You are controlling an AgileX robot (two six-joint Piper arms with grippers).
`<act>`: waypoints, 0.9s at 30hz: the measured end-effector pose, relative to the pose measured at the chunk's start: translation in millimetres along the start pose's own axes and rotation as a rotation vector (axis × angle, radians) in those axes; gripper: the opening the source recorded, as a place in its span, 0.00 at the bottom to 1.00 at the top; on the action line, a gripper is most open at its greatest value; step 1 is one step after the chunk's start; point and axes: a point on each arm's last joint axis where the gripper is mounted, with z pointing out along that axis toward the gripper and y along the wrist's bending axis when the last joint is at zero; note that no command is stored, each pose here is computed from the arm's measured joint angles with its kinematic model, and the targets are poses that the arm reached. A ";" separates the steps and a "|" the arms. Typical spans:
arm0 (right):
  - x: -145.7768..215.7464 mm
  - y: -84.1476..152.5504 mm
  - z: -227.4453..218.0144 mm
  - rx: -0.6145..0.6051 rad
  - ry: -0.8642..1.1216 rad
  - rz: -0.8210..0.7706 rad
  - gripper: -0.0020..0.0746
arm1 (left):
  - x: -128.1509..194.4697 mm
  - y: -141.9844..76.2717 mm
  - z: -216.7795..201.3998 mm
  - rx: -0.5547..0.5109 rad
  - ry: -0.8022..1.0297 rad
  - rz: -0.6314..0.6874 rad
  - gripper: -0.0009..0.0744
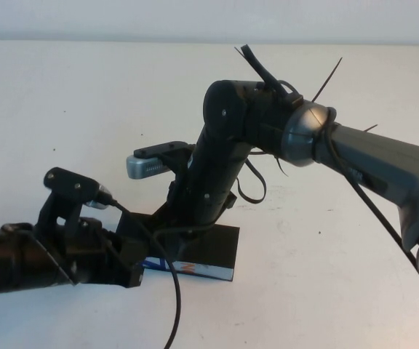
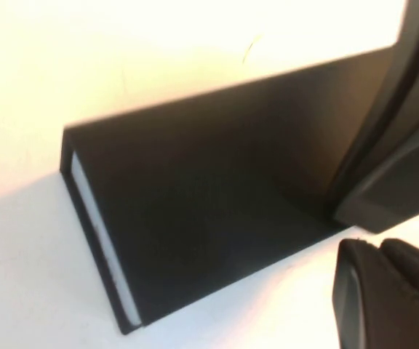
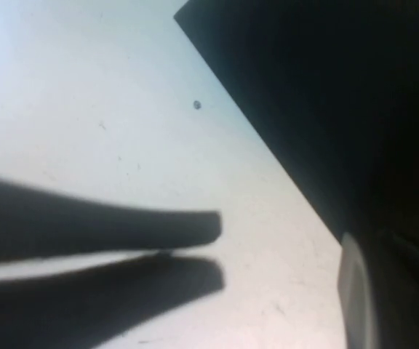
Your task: Return glasses to glasses case
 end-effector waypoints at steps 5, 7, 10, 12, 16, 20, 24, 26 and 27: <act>2.1 5.1 -15.9 0.028 -0.027 -0.014 0.01 | -14.2 -11.6 -25.6 -0.005 -0.110 0.036 0.01; 4.3 11.1 -34.6 0.061 -0.063 -0.023 0.01 | -21.0 -17.3 -41.1 -0.021 -0.175 0.061 0.01; 10.2 21.2 -67.4 0.121 -0.125 -0.027 0.01 | -28.6 -28.5 -72.2 -0.058 -0.301 0.099 0.01; 15.3 29.0 -89.4 0.150 -0.172 -0.032 0.01 | -28.2 -34.5 -92.2 -0.093 -0.379 0.120 0.01; 32.5 47.3 -138.1 0.210 -0.276 -0.033 0.01 | -15.0 -43.3 -130.1 -0.185 -0.531 0.145 0.01; 67.5 66.6 -186.8 0.254 -0.380 -0.039 0.01 | 10.0 -47.8 -157.1 -0.263 -0.659 0.148 0.01; 115.3 77.8 -214.3 0.291 -0.421 -0.033 0.01 | 36.7 -44.0 -170.3 -0.340 -0.754 0.086 0.01; 145.7 79.3 -219.1 0.306 -0.419 -0.025 0.01 | 52.3 -41.6 -172.2 -0.365 -0.788 0.063 0.01; 160.3 81.2 -223.2 0.309 -0.436 -0.025 0.01 | 58.5 -41.1 -172.9 -0.371 -0.803 0.064 0.01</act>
